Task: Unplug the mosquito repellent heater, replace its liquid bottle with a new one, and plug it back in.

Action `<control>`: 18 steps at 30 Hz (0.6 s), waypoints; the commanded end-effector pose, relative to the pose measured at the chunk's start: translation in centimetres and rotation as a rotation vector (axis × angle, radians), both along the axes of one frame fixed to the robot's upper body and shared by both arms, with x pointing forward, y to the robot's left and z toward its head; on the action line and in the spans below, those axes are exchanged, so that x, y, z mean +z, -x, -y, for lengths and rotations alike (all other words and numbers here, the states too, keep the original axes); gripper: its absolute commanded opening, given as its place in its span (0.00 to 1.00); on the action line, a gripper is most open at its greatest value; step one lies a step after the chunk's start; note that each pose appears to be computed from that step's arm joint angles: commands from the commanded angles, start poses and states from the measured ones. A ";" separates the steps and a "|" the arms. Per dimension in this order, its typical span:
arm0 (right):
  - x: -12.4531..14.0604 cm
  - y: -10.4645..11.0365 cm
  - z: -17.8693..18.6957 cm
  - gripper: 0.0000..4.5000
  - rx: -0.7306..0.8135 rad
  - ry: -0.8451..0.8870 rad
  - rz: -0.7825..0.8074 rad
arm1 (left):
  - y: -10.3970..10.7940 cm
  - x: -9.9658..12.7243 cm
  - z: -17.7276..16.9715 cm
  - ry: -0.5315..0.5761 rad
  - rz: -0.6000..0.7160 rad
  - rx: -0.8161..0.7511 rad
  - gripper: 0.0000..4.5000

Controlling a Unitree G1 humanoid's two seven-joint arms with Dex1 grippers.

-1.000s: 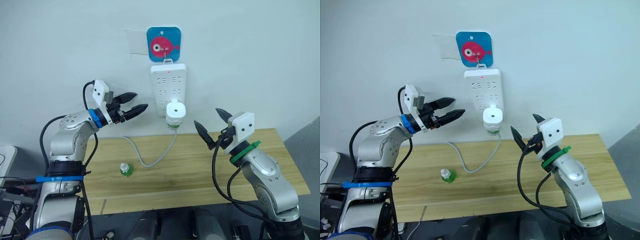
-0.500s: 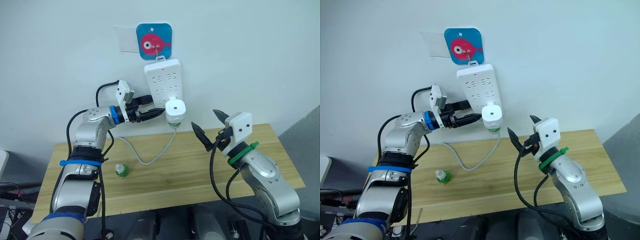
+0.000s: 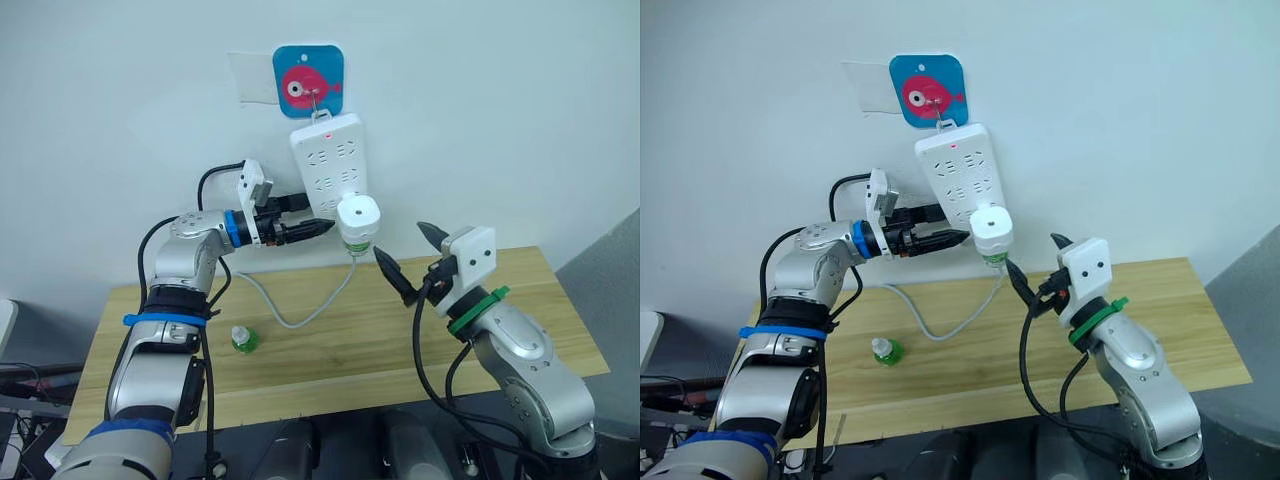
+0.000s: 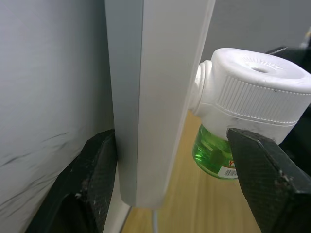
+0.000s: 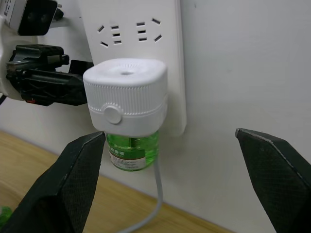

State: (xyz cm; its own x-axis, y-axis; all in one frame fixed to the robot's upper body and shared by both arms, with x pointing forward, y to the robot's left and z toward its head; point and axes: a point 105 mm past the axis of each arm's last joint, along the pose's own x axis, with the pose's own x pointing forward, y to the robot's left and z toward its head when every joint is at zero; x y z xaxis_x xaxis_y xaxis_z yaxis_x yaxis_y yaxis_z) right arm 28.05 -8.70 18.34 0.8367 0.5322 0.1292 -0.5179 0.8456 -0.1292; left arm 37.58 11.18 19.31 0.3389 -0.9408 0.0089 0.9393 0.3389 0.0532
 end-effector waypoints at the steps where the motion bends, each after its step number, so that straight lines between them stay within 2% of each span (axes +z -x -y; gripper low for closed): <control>1: 1.2 0.9 -0.4 1.00 0.021 -0.021 0.047 | 0.6 1.3 0.8 0.014 0.037 -0.039 0.53; 4: 1.2 1.1 -0.7 1.00 0.040 -0.023 0.044 | 0.5 1.3 0.8 0.021 0.034 -0.028 0.31; 5: 1.3 1.1 -0.7 1.00 0.040 -0.023 0.045 | 0.4 1.3 0.8 0.024 0.032 -0.025 0.29; 14: 2.1 1.1 -1.3 1.00 0.046 -0.047 0.038 | -0.3 0.9 1.2 0.060 0.018 0.025 0.29; 18: 2.7 0.5 -1.7 1.00 0.019 -0.047 0.032 | -0.3 0.7 1.6 0.062 0.020 0.017 0.29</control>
